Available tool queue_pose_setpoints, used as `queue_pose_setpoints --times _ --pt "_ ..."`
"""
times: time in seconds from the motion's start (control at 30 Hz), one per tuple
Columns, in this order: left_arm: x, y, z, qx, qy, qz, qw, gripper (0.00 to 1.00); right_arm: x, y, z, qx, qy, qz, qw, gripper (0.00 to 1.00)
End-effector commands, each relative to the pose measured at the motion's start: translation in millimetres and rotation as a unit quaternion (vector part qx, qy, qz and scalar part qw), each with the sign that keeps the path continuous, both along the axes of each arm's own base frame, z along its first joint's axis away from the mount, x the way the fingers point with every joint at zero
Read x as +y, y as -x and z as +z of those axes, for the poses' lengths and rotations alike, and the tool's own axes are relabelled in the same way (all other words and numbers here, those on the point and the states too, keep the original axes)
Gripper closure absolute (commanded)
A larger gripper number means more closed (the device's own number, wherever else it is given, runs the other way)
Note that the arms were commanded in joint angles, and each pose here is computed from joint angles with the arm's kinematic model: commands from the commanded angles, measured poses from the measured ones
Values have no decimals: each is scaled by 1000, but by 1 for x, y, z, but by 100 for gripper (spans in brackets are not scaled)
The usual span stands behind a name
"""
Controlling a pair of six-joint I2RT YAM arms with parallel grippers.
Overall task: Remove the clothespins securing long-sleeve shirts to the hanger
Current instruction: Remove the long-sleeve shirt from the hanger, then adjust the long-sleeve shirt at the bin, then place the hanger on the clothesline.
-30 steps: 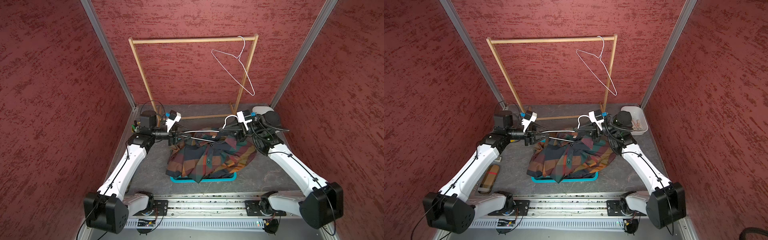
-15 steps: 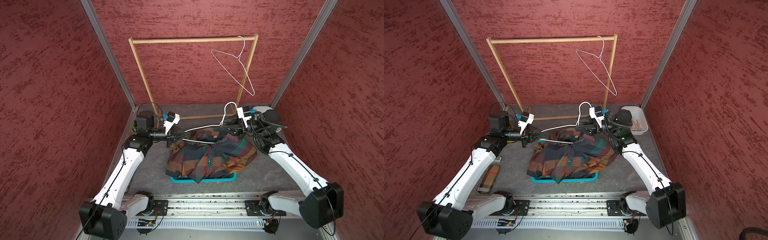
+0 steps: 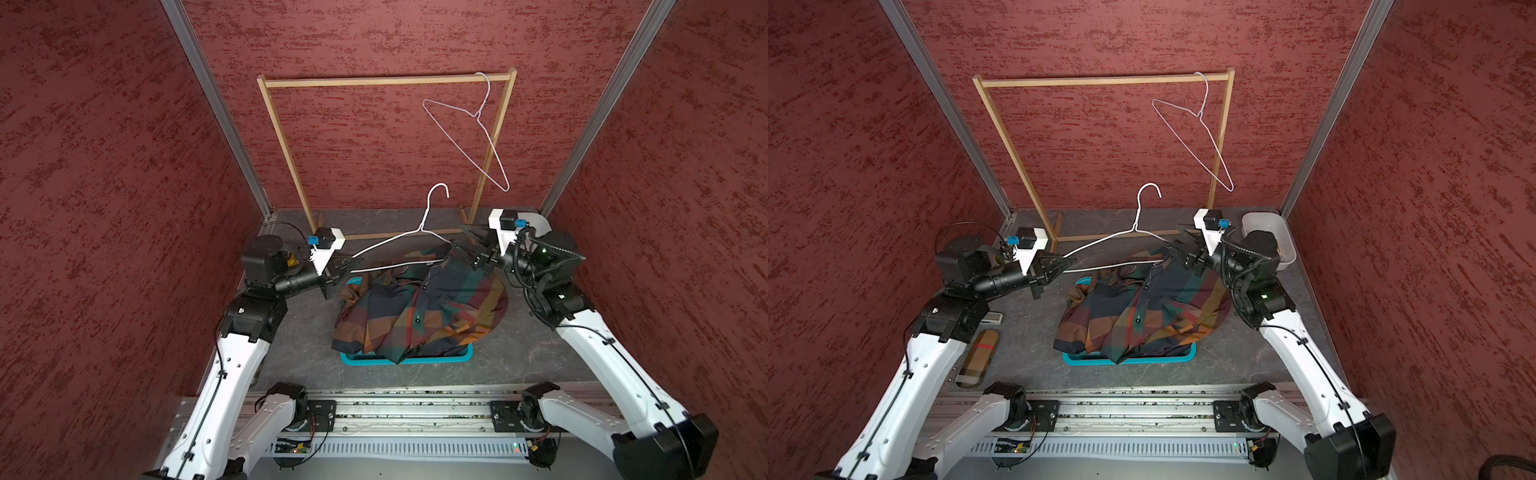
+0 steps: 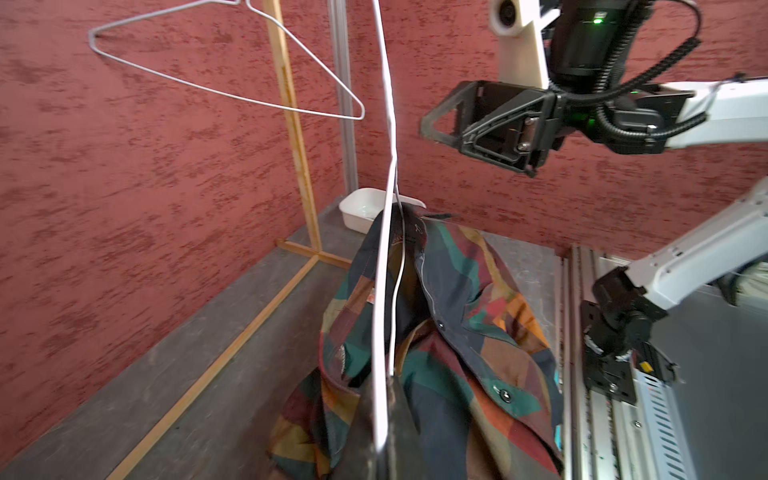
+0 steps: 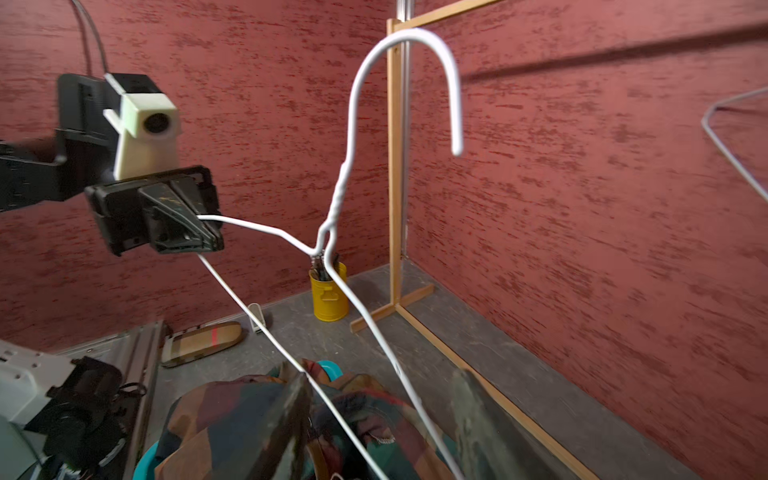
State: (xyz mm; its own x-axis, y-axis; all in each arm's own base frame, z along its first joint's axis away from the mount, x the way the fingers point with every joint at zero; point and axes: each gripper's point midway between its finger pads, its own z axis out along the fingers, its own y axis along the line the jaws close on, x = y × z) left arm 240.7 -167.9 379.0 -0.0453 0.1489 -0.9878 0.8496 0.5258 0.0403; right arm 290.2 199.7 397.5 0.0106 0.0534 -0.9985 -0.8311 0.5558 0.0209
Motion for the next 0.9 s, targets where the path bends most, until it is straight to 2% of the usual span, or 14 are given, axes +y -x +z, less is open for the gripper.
queue_pose_setpoints --times 0.0,0.2,0.33,0.53,0.67,0.87 --pt "15 -14 11 -29 -4 72 997 100 -28 -15 -32 76 7 -101 992 41" --pt "17 2 24 -57 -7 67 996 100 -65 -20 -81 183 15 -196 963 38" --pt "22 9 34 -75 -8 83 994 100 -78 -16 -111 244 -14 -215 946 37" --pt "38 5 61 -125 10 140 982 100 -111 -14 -163 332 -25 -275 902 34" --pt "52 -6 88 -166 28 193 967 100 -109 -5 -184 369 -63 -253 892 34" --pt "66 -40 116 -193 39 264 944 100 -76 11 -195 404 -148 -135 893 40"
